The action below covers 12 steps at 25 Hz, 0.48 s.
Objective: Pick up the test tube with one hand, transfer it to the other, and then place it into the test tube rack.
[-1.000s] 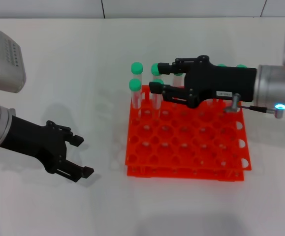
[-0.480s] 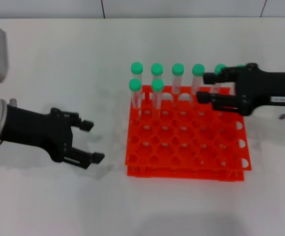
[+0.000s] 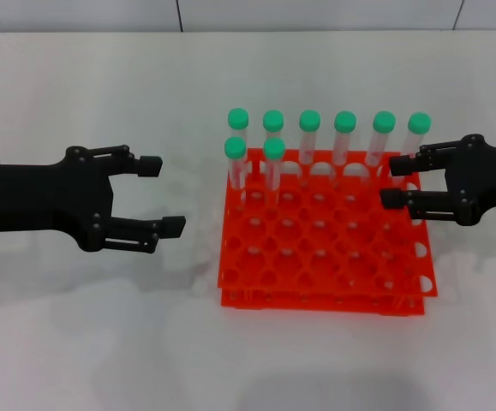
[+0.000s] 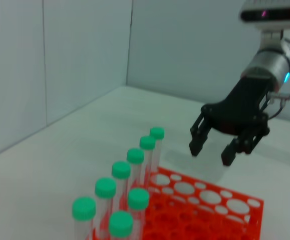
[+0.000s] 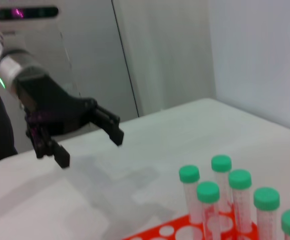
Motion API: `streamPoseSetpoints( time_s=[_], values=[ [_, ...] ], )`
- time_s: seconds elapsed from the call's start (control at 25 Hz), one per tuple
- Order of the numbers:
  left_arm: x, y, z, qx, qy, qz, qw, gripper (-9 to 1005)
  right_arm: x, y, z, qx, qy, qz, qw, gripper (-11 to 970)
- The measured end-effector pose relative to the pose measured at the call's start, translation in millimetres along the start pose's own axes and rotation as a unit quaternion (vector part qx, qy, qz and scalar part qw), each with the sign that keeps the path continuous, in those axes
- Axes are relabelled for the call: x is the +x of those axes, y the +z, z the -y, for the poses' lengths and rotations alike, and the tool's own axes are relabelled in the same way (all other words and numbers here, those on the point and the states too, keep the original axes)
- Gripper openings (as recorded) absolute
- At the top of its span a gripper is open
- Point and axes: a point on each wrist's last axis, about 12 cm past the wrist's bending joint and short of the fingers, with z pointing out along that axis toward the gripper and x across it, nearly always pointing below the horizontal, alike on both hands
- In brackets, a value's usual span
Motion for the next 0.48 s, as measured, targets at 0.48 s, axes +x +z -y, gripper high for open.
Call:
streamPoseSetpoints(
  time_s=[0.48],
  values=[
    [5.6, 6.2, 2.9, 0.015, -0.006, 0.032, 0.999, 887, 1.8, -5.9, 0.9, 0.011, -0.006, -0.018, 1.0, 488]
  ],
)
